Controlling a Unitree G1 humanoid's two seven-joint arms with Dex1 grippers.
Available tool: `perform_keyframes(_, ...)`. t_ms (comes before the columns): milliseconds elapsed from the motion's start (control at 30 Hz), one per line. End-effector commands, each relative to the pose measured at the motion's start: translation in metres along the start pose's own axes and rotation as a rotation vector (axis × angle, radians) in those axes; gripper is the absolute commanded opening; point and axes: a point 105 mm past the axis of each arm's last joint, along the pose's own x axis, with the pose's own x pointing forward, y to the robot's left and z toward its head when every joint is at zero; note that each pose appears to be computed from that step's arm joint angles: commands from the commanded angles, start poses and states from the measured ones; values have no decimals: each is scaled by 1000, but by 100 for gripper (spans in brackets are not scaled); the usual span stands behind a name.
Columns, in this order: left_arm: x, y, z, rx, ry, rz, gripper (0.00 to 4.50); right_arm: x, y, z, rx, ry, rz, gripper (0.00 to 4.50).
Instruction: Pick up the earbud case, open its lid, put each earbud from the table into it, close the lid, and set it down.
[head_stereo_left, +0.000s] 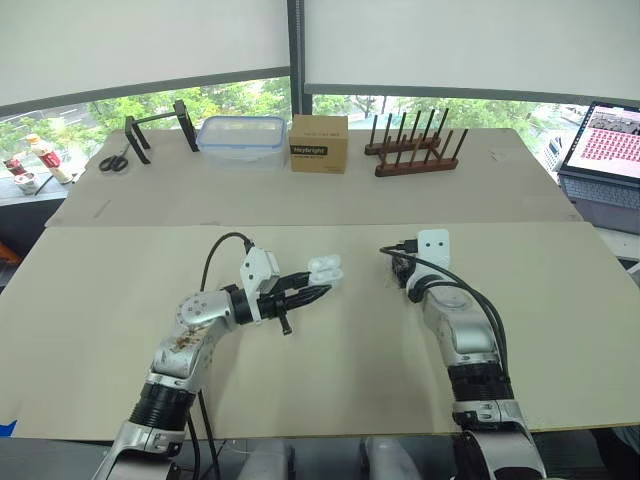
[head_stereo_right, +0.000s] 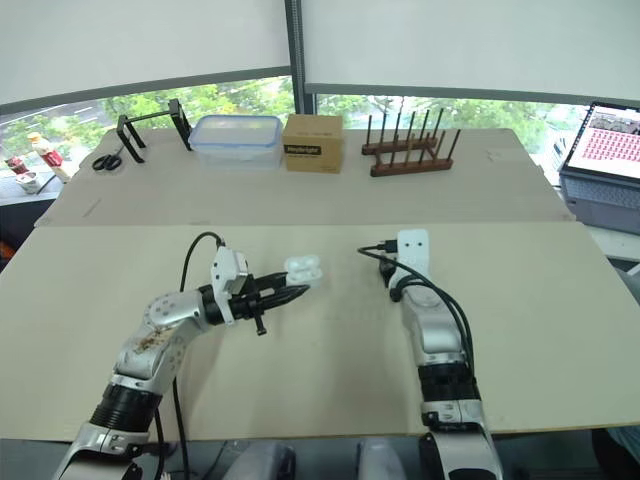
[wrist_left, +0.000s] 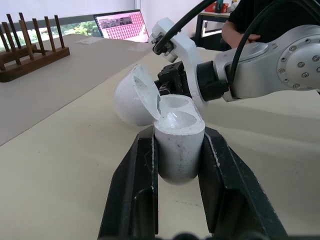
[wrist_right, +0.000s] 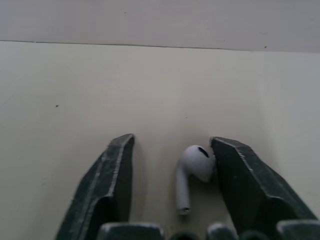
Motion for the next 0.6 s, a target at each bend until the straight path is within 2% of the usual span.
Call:
perform_keyframes(33, 0, -1, 10, 47, -31, -4, 58, -5, -1, -7, 17, 34, -2, 93)
perform_keyframes(100, 0, -2, 10, 46, -30, -3, 58, -7, 1, -6, 19, 31, 14, 37)
perform_keyframes(167, 0, -2, 9, 45, -29, -1, 58, -10, 5, -2, 17, 26, 53, 36)
perform_keyframes(300, -2, -5, 10, 38, -29, 0, 58, -31, 26, 15, -103, -21, 334, 36)
perform_keyframes(433, -6, -12, 10, 20, -21, 0, 58, -73, 27, 30, -401, -108, 696, 36)
perform_keyframes(500, -8, -16, 9, 7, -16, -1, 58, -100, 23, 30, -513, -138, 893, 36)
perform_keyframes(600, -11, -24, 8, -14, -9, -9, 58, -125, -2, 19, -631, -36, 1055, 36)
